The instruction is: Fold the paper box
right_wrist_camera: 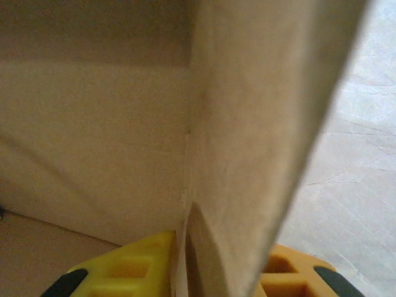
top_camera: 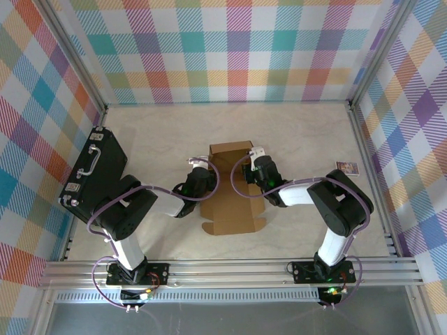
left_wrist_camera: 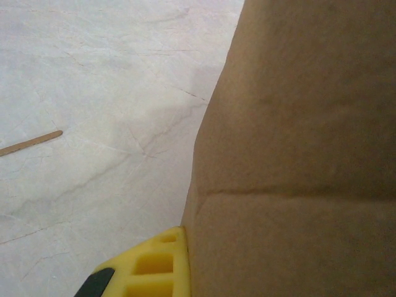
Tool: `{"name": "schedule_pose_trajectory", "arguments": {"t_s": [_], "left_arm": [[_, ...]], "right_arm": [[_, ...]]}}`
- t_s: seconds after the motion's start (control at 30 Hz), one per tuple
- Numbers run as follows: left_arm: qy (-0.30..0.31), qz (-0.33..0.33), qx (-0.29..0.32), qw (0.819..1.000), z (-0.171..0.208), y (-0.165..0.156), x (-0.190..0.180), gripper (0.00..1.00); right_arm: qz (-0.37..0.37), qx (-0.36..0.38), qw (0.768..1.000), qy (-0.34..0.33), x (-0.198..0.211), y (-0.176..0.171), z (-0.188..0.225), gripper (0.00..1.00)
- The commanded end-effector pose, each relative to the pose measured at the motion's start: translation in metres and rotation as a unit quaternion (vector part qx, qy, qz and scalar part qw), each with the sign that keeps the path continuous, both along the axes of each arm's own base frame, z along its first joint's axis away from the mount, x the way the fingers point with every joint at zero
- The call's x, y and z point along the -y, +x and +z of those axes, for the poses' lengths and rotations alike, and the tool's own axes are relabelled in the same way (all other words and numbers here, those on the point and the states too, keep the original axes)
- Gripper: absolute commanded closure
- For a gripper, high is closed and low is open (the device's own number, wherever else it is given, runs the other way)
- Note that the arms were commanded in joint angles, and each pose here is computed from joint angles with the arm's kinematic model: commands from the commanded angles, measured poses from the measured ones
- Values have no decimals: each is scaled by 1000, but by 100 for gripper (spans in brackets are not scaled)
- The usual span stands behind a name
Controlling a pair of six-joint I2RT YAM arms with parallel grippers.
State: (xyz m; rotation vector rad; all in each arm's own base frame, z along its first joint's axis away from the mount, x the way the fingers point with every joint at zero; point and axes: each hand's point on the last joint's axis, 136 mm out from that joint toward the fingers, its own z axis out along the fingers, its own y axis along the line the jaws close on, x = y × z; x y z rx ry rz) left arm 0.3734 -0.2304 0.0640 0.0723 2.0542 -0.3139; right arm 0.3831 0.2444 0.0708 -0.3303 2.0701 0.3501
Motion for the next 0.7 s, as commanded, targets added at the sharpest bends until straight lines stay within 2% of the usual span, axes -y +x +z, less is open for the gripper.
{"name": "schedule_pose_trajectory", "arguments": {"t_s": [0.0,0.03,0.1,0.3,0.37,0.53,0.67], "left_arm": [[-21,-37,24,999,22,-5,23,100],[-22,-33,24,999,23,-4,22,100],[-23,-24,21,999,25,-4,19,100],[-22,-26,26,999,29,-9,24,100],[-19,-25,30,999,27,-10,22,100],[-8,-15,36,999,27,-11,16,100],[-21,-14,36,999,31,-11,17,100]], "right_arm": [[28,-43,999,-13,-4,-16,-21,80],[29,-41,999,-10,-4,-17,-20,84],[31,-41,999,-7,-4,-19,-19,100],[30,-31,999,2,-4,-18,-12,100],[25,-27,999,7,-3,-17,-8,74],[37,-33,999,5,-5,-22,-10,64],[51,-44,998,10,-7,-29,-15,64]]}}
